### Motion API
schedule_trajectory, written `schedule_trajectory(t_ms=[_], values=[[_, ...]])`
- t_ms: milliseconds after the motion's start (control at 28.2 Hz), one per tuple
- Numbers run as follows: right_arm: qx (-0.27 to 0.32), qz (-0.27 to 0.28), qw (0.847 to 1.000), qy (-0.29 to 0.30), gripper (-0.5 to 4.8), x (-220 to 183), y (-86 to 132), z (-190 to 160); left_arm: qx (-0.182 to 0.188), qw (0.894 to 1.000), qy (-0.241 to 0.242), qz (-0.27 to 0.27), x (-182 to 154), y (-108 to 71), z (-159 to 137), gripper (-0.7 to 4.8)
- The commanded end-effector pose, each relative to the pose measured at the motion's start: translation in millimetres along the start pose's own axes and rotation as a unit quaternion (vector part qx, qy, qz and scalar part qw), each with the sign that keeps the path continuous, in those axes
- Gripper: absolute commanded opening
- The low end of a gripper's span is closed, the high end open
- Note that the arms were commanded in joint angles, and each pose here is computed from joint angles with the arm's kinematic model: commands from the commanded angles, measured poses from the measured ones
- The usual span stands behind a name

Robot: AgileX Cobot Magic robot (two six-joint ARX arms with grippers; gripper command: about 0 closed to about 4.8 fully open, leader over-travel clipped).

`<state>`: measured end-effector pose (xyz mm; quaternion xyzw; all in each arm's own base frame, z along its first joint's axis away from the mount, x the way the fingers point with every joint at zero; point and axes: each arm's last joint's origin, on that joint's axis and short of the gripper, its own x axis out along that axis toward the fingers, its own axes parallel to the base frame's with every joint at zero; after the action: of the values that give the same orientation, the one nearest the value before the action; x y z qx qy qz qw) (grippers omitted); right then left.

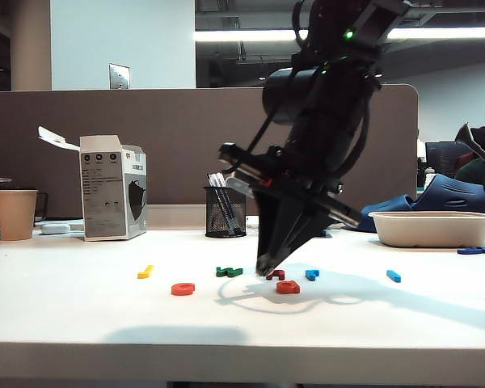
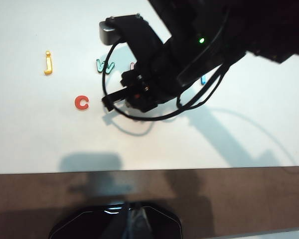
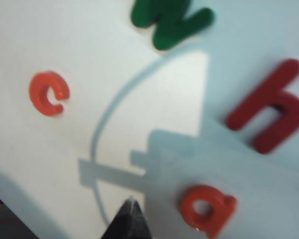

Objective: Select the appropriate letters from the row of letter magnets placed on the table to arrange into the word "car".

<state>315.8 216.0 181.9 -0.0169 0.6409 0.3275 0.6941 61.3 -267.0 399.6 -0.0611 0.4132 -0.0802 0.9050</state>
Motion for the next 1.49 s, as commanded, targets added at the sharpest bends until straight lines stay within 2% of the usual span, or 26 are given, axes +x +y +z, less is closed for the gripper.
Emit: schedule_trajectory(t_ms=[35, 248, 1489], values=[[-0.003, -0.002, 1.0, -0.009, -0.06, -12, -8, 1, 0.003, 1.0, -0.003, 0.003, -1, 1.1, 1, -0.05], [0.01, -0.005, 1.0, 0.004, -0.06, -18, -21, -2, 0.003, 1.0, -0.003, 0.003, -1, 1.1, 1, -0.05], [0.005, -0.001, 1.0, -0.001, -0.06, -8, -25, 2, 0.003, 1.0, -0.003, 0.003, -1, 1.1, 1, -0.05]])
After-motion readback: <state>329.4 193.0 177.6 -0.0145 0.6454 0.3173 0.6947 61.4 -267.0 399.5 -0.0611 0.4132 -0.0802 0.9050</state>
